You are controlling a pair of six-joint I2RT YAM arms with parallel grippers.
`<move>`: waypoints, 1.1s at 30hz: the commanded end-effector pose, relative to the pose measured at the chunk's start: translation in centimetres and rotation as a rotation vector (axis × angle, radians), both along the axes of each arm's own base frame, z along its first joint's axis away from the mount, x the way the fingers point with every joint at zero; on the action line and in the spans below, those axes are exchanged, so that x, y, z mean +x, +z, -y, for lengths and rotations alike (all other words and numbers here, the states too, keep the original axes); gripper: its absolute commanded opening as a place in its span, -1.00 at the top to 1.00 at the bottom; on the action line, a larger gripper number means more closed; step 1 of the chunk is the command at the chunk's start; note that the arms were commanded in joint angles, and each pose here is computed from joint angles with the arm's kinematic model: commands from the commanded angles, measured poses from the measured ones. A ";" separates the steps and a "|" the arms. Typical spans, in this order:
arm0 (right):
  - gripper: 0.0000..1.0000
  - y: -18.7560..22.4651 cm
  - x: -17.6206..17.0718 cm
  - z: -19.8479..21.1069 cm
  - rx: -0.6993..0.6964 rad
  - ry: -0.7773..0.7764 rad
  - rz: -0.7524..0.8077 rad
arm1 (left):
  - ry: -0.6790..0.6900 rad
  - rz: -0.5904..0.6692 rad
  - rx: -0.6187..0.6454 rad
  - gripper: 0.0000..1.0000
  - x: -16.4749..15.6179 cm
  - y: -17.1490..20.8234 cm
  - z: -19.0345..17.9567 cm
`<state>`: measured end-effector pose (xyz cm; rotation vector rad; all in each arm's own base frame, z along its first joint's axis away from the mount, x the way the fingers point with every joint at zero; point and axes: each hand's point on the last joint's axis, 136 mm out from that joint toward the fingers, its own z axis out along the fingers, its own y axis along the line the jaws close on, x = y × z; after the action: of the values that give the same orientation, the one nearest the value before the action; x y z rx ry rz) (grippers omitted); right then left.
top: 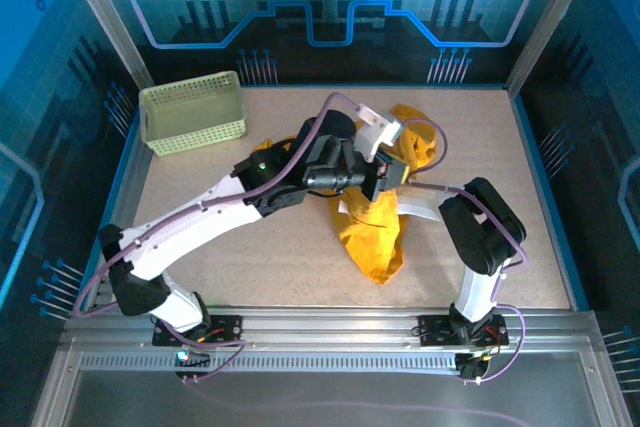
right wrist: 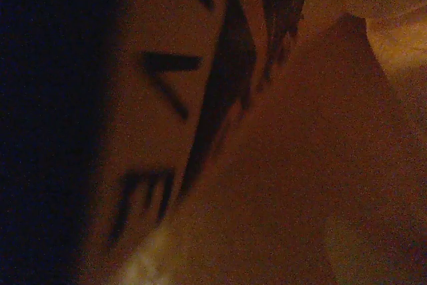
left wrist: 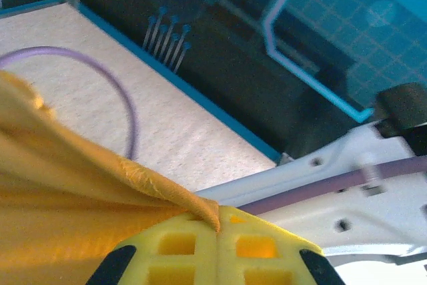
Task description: Fold the inside-out t-shirt
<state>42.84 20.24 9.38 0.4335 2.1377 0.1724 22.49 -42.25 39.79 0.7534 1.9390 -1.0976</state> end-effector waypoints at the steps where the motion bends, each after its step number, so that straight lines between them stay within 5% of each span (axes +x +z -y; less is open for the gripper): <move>1: -0.67 -1.8 0.1 0.1 0.028 -0.033 -0.101 | -0.101 0.034 -0.075 1.00 -3.0 3.5 2.0; 20: -0.77 -7.2 2.2 -4.0 0.153 -0.043 -0.394 | -0.009 0.081 -0.207 1.00 -2.4 6.4 1.0; 33: -0.75 -9.7 1.5 -2.1 0.028 -0.152 -0.602 | 0.103 0.117 -0.311 1.00 -1.4 8.4 -3.6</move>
<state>46.74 25.12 2.89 0.6715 2.5502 0.1627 22.32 -40.43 42.51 0.5887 1.8131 -1.1084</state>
